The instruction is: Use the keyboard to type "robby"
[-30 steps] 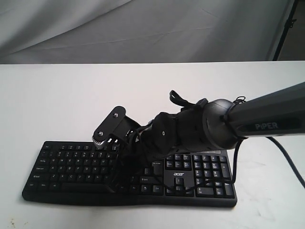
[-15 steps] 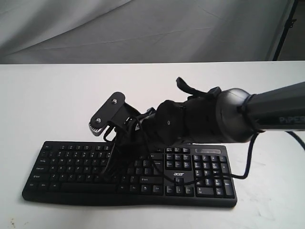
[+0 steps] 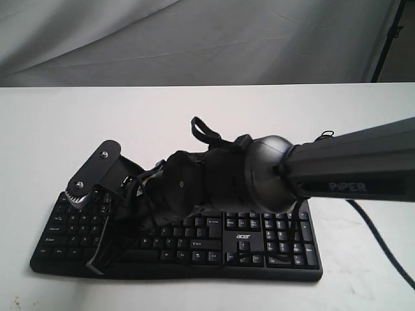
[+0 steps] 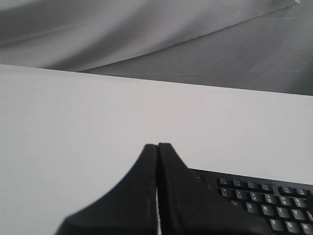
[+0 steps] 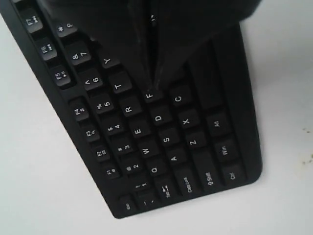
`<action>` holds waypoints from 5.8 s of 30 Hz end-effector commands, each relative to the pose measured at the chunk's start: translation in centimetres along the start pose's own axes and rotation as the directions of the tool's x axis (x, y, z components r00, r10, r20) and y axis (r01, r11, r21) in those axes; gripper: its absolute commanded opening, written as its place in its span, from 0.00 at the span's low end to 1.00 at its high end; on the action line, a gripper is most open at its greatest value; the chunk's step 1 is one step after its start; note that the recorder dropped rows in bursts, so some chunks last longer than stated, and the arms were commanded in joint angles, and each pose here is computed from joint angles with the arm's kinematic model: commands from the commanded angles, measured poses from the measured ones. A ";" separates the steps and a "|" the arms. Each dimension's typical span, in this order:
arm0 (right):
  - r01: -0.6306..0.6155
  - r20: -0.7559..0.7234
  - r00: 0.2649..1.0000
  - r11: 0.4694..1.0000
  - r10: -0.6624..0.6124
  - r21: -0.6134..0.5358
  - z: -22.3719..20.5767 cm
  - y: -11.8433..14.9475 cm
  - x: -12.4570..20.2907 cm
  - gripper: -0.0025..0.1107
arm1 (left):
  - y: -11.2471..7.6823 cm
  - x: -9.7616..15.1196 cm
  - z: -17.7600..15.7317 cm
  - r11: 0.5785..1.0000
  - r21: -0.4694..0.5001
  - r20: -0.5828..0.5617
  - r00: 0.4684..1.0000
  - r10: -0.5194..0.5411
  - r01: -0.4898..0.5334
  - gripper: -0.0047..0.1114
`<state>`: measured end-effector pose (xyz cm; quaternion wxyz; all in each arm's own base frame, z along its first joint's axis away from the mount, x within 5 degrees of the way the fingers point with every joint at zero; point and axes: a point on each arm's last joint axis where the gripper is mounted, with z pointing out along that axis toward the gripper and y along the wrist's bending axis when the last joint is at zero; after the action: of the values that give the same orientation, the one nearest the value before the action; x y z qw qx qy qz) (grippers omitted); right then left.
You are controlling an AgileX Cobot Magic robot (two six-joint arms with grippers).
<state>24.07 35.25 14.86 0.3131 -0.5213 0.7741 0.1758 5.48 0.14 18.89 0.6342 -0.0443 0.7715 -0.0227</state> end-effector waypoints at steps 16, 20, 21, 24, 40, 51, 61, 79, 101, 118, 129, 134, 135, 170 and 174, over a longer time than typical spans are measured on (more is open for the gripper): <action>-0.024 -0.055 0.998 1.000 0.024 -0.016 2.4 0.4 1.6 0.02 | 0.0 0.1 0.0 1.000 0.006 0.001 1.000 -0.012 0.012 0.04; -0.026 -0.065 0.998 1.000 0.025 -0.015 2.8 0.4 2.0 0.02 | 0.0 0.1 0.0 1.000 0.006 0.001 1.000 -0.012 0.012 0.04; -0.027 -0.076 0.997 0.999 0.025 -0.020 3.0 0.5 2.2 0.02 | 0.0 0.1 0.0 1.000 0.006 0.001 1.000 -0.012 0.012 0.04; -0.028 -0.089 0.996 0.999 0.026 -0.024 3.4 0.6 2.5 0.02 | 0.0 0.1 0.0 1.000 0.006 0.001 1.000 -0.012 0.012 0.04; 0.012 -0.031 0.999 1.000 -0.012 -0.017 0.9 0.3 0.5 0.02 | 0.0 0.1 0.0 1.000 0.006 0.001 1.000 -0.010 0.010 0.04; -0.018 -0.095 0.995 0.999 0.015 -0.029 3.0 0.4 2.5 0.02 | 0.0 0.1 0.0 1.000 0.006 0.001 1.000 -0.013 0.013 0.04; 0.001 -0.031 1.000 1.000 -0.001 -0.002 1.0 -0.2 0.7 0.02 | 0.0 0.1 0.0 1.000 0.006 0.001 1.000 -0.013 0.013 0.04; -0.049 0.036 0.998 0.993 0.045 0.105 0.7 -3.3 0.6 0.02 | 0.0 0.1 0.0 1.000 0.006 0.001 1.000 -0.013 0.013 0.04; -0.031 -0.021 0.999 0.998 0.032 0.046 2.3 -3.0 0.7 0.02 | 0.0 0.1 0.0 1.000 0.006 0.001 1.000 -0.013 0.013 0.04; -0.042 -0.068 0.997 0.999 0.044 0.025 3.5 -2.8 1.9 0.02 | 0.0 0.1 0.0 1.000 0.006 0.001 1.000 -0.013 0.013 0.04; 0.003 0.002 1.000 0.999 -0.003 0.044 -1.1 -4.1 -1.0 0.02 | 0.0 0.1 0.0 1.000 0.006 0.001 1.000 -0.013 0.013 0.04; 0.003 0.053 0.999 0.994 -0.009 0.108 -4.2 -4.6 -0.8 0.02 | 0.0 0.1 0.0 1.000 0.006 0.001 1.000 -0.013 0.013 0.04; 0.001 0.052 0.999 0.993 -0.008 0.115 -4.7 -4.4 -0.2 0.02 | 0.0 0.1 0.0 1.000 0.006 0.001 1.000 -0.013 0.013 0.04; -0.450 0.544 0.824 0.768 0.159 0.457 -26.7 -4.1 11.7 0.02 | 0.0 0.1 0.0 1.000 0.006 0.001 1.000 -0.013 0.013 0.04; -0.504 0.567 0.805 0.704 0.173 0.501 -30.2 -4.3 13.8 0.02 | 0.0 0.1 0.0 1.000 0.006 0.001 1.000 -0.013 0.013 0.04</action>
<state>16.32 7.88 27.65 0.6029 -0.1895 0.7683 0.1012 5.48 0.14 18.89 0.6342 -0.0443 0.7715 -0.0227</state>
